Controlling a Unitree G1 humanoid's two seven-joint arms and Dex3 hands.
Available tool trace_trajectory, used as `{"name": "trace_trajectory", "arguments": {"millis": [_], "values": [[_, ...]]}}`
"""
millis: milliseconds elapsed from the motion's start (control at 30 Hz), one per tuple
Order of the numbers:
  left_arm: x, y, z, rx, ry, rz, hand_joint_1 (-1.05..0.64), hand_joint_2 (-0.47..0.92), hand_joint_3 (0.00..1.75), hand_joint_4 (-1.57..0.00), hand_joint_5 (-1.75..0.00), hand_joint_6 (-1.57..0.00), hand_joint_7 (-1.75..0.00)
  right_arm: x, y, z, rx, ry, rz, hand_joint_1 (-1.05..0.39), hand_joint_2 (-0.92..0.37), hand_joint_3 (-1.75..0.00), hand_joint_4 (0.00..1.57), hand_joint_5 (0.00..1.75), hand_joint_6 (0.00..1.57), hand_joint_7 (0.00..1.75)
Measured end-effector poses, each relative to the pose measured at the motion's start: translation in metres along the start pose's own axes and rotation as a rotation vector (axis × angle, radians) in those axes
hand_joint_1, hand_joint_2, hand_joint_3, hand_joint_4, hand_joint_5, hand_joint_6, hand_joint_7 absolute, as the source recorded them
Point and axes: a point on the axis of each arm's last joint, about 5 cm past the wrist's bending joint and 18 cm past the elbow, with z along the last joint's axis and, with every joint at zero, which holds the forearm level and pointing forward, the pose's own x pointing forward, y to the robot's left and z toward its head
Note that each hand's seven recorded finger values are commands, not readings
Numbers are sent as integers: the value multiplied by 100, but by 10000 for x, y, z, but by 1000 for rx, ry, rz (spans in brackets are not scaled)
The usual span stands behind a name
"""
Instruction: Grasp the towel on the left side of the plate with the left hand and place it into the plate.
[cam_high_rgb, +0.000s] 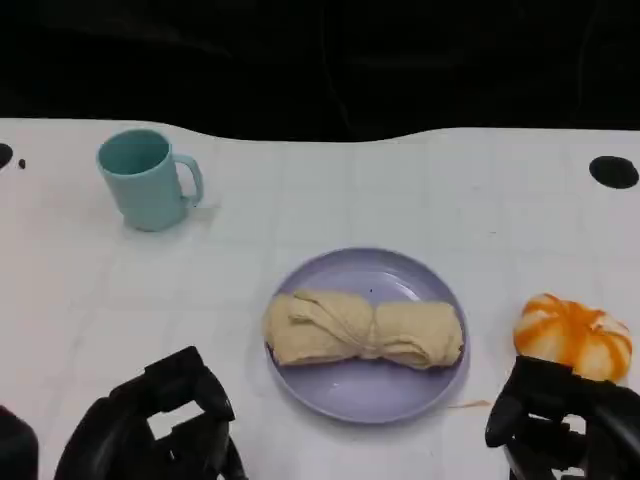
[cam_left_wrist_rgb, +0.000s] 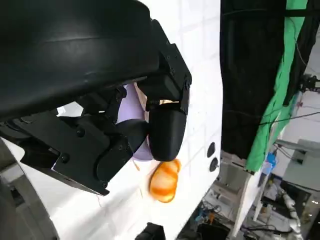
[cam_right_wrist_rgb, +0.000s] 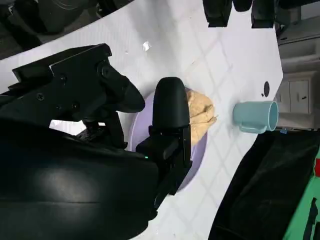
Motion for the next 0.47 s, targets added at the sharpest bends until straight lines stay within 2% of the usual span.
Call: {"name": "trace_trajectory", "arguments": {"millis": [467], "values": [[-17, 0, -14, -35, -3, -1, -10, 52, 125, -82, -175, -69, -168, -6, 18, 2, 7, 11, 0, 2, -66, -107, 70, 175, 57, 158]]}}
